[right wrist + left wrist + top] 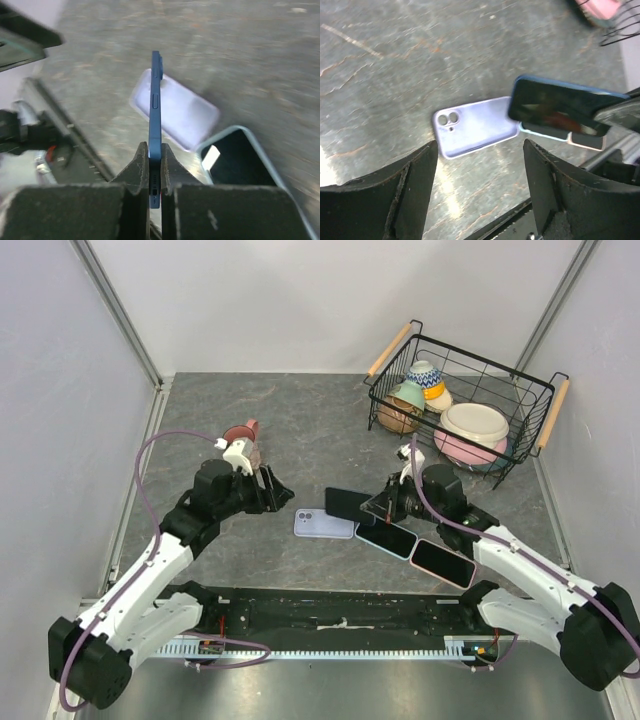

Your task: Put the phone into the phone case

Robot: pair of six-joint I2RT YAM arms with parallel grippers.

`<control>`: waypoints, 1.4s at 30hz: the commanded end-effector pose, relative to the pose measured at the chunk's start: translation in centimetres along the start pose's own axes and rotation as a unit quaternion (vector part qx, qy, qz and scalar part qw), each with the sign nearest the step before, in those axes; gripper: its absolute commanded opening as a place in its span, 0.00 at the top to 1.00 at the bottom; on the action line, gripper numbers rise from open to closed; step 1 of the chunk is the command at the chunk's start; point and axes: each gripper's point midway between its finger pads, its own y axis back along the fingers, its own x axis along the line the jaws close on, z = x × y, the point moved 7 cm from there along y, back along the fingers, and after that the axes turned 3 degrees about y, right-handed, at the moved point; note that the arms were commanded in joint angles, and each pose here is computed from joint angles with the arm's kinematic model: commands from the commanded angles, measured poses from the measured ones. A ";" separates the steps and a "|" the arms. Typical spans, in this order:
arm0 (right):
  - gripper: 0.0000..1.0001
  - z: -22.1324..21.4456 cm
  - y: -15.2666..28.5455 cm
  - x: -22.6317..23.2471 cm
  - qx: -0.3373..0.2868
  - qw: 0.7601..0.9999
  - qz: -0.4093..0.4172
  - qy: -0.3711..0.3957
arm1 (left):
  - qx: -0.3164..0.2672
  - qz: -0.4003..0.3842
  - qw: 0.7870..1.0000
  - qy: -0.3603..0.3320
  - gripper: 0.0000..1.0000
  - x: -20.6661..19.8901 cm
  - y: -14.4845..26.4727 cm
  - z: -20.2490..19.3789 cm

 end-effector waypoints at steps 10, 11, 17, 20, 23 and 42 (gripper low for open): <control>1.00 6.2 5.3 -1.0 -0.062 0.975 -0.194 0.087 | 0.058 0.060 0.996 -0.014 0.24 2.6 -2.1 -1.9; 1.00 6.2 5.2 -0.9 -0.062 0.976 -0.188 0.086 | 0.065 0.061 0.996 -0.012 0.24 2.7 -2.3 -2.1; 1.00 5.2 3.3 -0.2 -0.036 0.991 -0.117 0.056 | 0.098 0.035 0.994 0.010 0.24 2.9 -2.8 -3.8; 1.00 4.6 2.4 0.0 -0.028 0.995 -0.085 0.035 | 0.112 0.020 0.993 0.030 0.24 3.0 -3.1 -4.9; 1.00 4.1 1.6 0.2 -0.018 0.998 -0.059 0.011 | 0.127 0.014 0.991 0.048 0.24 3.1 -3.3 -5.8; 1.00 3.9 -5.8 -0.8 0.089 0.988 0.054 -0.113 | 0.148 0.046 0.983 0.098 0.29 4.0 -4.1 -6.9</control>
